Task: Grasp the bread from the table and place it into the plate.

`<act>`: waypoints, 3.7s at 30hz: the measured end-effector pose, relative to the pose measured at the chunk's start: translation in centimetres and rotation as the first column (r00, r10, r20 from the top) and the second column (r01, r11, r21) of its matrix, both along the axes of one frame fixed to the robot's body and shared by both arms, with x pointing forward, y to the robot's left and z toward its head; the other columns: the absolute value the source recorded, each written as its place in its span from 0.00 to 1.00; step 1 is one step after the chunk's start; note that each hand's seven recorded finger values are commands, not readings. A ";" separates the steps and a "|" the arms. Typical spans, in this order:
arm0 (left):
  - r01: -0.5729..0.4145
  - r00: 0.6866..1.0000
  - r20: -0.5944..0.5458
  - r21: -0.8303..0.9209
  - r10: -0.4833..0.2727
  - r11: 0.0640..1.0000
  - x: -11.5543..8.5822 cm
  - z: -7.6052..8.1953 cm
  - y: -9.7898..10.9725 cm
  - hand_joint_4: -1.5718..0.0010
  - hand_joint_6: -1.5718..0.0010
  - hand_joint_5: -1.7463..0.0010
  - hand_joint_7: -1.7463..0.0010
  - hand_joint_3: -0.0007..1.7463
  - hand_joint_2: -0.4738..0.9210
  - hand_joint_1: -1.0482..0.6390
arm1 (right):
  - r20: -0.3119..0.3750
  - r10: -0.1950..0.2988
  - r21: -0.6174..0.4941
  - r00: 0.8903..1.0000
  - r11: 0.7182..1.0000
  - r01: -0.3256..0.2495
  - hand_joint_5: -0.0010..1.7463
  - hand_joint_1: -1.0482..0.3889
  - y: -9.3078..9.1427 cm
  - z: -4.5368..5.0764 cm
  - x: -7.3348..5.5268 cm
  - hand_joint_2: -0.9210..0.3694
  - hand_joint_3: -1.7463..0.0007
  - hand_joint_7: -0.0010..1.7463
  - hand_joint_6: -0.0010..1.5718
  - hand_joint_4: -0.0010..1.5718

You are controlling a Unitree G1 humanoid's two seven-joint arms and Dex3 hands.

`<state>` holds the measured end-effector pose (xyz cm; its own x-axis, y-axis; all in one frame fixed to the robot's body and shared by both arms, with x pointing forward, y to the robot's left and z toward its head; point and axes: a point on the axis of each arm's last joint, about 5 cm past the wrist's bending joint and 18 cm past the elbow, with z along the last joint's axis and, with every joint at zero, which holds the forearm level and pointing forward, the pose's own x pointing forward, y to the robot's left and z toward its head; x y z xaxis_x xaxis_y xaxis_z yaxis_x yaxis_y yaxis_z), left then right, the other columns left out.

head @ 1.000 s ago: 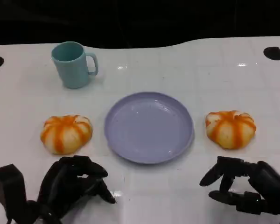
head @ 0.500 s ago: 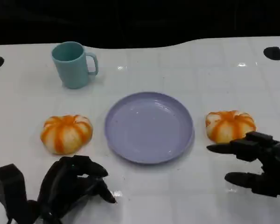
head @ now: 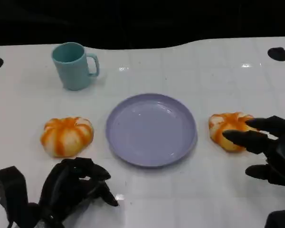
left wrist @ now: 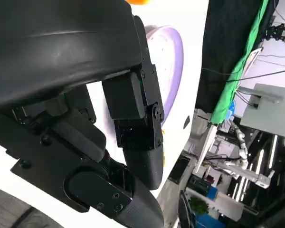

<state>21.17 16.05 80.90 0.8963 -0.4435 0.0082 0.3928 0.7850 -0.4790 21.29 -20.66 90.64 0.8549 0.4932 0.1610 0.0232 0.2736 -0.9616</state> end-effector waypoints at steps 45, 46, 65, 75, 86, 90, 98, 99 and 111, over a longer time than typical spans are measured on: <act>-0.001 1.000 0.003 -0.006 0.001 1.000 0.1 0.0 -0.2 0.00 0.00 0.66 0.87 0.00 0.83 0.00 | -0.128 -0.134 -0.374 0.983 0.924 0.078 0.07 0.45 5.4 -3.16 8.9 0.08 1.00 0.02 0.22 0.23; -0.001 1.000 0.004 -0.006 0.001 1.000 0.1 0.1 -0.2 0.00 0.00 0.66 0.87 0.00 0.83 0.00 | -0.126 -0.138 -0.371 0.982 0.925 0.082 0.06 0.49 5.4 -3.22 8.9 0.07 1.00 0.02 0.28 0.31; -0.003 1.000 0.008 -0.005 0.003 1.000 0.0 0.1 -0.1 0.00 0.00 0.66 0.87 0.00 0.84 0.00 | 0.097 -0.071 -0.189 0.993 0.978 0.088 1.00 0.60 5.1 -4.72 7.9 0.04 0.91 0.97 0.44 0.58; -0.001 1.000 0.009 -0.005 0.001 1.000 0.0 0.1 -0.2 0.00 0.00 0.65 0.87 0.00 0.84 0.00 | 0.185 -0.044 -0.044 0.982 0.998 0.053 1.00 0.63 5.9 -3.99 8.2 0.33 0.48 1.00 0.45 0.61; -0.006 1.000 0.003 -0.005 0.006 1.000 0.0 0.1 -0.4 0.00 0.00 0.65 0.86 0.00 0.84 0.00 | 0.291 0.076 0.095 0.954 0.990 -0.108 1.00 0.61 8.9 -1.58 9.2 0.42 0.41 1.00 0.48 0.63; -0.006 1.000 0.006 -0.002 0.006 1.000 0.0 0.1 -0.5 0.00 0.00 0.65 0.87 0.00 0.84 0.00 | 0.301 0.127 0.106 0.945 0.980 -0.166 1.00 0.60 10.5 -0.98 9.2 0.42 0.44 0.99 0.48 0.62; -0.005 1.000 0.006 -0.002 0.005 1.000 0.0 0.1 -0.5 0.00 0.00 0.65 0.87 0.00 0.84 0.00 | 0.241 0.225 0.076 0.944 0.965 -0.249 1.00 0.59 12.7 -0.48 9.1 0.34 0.55 0.85 0.53 0.60; -0.005 1.000 0.006 -0.002 0.005 1.000 0.0 0.1 -0.5 0.00 0.00 0.65 0.87 0.00 0.84 0.00 | 0.236 0.233 0.075 0.943 0.964 -0.257 1.00 0.60 13.0 -0.50 9.0 0.34 0.56 0.87 0.53 0.61; -0.008 1.000 0.007 -0.001 0.008 1.000 -0.1 0.1 -0.5 0.00 0.00 0.64 0.86 0.00 0.84 0.00 | 0.153 0.276 0.059 0.949 0.956 -0.288 1.00 0.57 15.0 -0.88 8.7 0.14 0.89 0.54 0.62 0.59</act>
